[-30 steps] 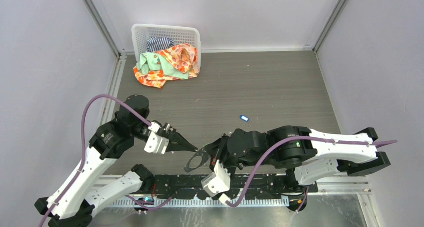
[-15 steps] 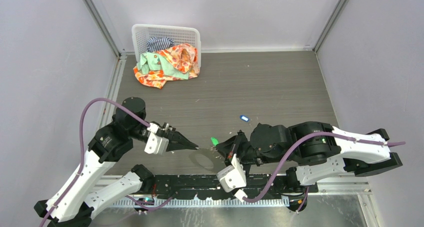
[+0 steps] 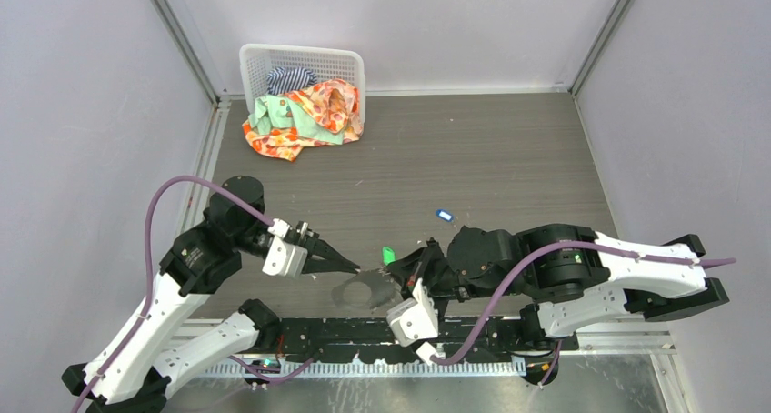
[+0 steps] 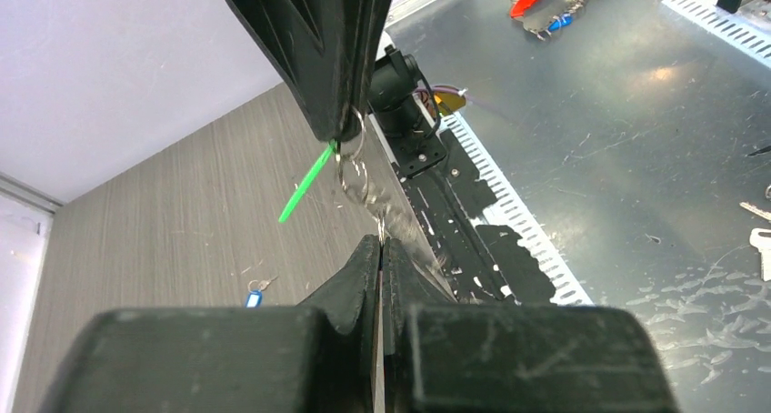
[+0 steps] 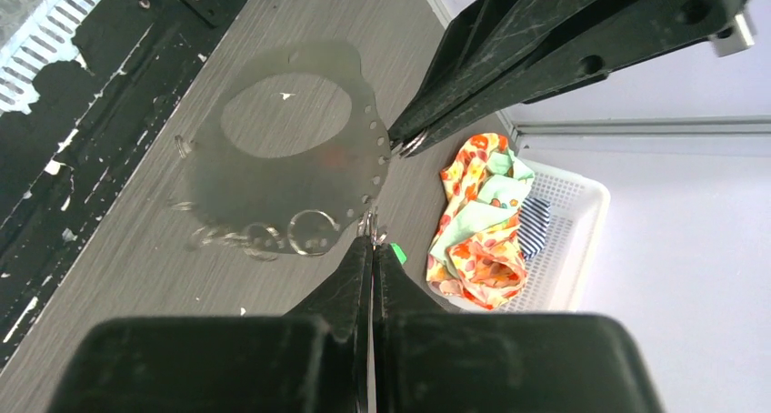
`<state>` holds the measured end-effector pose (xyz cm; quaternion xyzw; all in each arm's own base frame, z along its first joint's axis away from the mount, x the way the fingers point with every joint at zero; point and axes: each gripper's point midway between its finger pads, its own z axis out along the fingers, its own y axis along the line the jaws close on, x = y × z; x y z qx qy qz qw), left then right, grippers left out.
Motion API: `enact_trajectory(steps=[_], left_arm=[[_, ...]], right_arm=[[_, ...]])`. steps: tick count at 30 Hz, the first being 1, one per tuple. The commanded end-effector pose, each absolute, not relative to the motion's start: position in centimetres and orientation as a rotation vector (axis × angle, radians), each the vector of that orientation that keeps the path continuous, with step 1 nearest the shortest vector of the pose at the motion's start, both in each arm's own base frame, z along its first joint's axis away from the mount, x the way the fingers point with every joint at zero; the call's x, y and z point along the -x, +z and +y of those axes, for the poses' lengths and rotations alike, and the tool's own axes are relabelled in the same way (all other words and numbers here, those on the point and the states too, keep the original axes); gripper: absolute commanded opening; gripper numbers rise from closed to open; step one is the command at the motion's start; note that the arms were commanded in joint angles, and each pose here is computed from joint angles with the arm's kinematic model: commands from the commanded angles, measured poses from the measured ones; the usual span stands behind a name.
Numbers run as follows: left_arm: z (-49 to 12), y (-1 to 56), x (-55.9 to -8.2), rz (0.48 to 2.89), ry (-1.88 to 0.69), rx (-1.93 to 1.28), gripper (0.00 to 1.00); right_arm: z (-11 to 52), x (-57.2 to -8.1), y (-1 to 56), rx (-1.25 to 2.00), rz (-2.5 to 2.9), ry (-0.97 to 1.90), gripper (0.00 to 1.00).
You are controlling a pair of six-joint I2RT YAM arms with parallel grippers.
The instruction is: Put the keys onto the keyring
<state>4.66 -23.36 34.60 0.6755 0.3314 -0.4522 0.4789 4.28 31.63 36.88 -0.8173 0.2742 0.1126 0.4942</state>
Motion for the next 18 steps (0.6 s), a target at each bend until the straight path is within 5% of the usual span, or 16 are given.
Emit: enact_trajectory(steps=[1,18], left_arm=[[-23.4,37.5,-4.0,0.72,-1.109,-1.628,0.0],[-23.1,38.1,-3.9,0.711,-1.087,-1.617,0.0]], right_arm=[[32.6,-5.4,37.5,1.891,0.729,0.275,0.01],[29.3,-6.5,36.1,1.879,0.87,0.279,0.01]])
